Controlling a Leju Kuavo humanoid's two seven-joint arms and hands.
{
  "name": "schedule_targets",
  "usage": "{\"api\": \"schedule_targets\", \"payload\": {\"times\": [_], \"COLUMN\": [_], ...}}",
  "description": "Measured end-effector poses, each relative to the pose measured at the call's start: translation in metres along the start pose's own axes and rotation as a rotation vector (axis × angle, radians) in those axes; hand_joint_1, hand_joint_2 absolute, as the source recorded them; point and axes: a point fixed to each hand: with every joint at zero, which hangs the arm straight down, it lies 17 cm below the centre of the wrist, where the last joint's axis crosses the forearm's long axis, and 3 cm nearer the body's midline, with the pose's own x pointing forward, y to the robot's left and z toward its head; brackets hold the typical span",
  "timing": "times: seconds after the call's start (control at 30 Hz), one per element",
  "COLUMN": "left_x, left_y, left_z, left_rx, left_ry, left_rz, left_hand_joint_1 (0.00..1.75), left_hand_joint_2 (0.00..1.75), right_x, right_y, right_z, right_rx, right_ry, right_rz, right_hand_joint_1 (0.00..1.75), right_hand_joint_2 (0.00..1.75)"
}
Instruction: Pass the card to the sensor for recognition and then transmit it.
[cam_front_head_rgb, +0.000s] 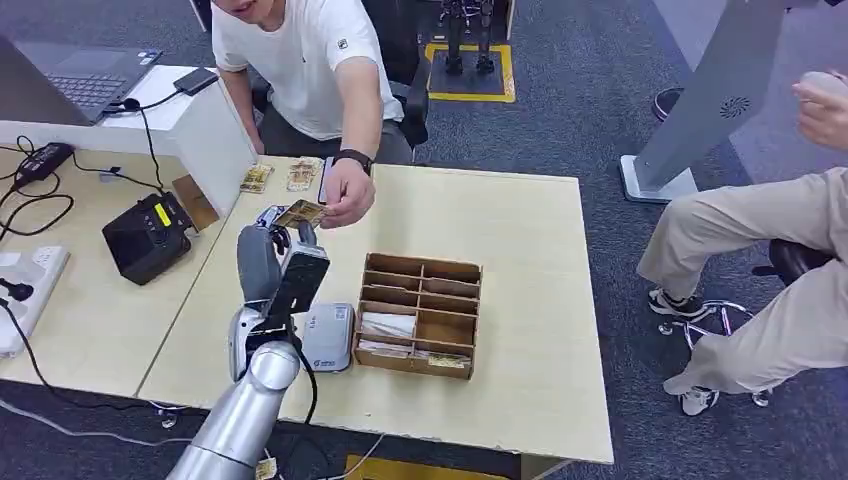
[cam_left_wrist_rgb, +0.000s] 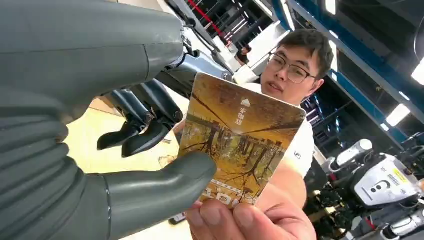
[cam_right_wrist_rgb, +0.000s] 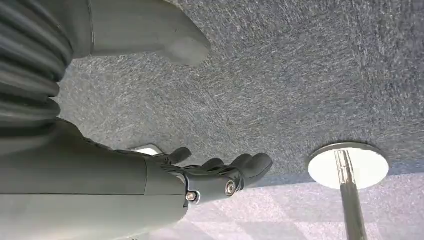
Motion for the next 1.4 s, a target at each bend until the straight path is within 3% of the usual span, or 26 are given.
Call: {"api": "schedule_targets", "payload": {"times": [1.4], "left_x": [0.007], "left_y": [0.003], "left_z": [-0.003], "left_rx": [0.037], "left_ry": [-0.047], "left_rz": [-0.058], "left_hand_joint_1": [1.75], "left_hand_joint_2": [1.75], "right_x": [0.004], "right_y": [0.007], "right_z": [0.003], "right_rx": [0.023], "right_ry": [-0.019], "right_rz": [0.009], "right_hand_joint_1": [0.00], "right_hand_joint_2": [1.75]}}
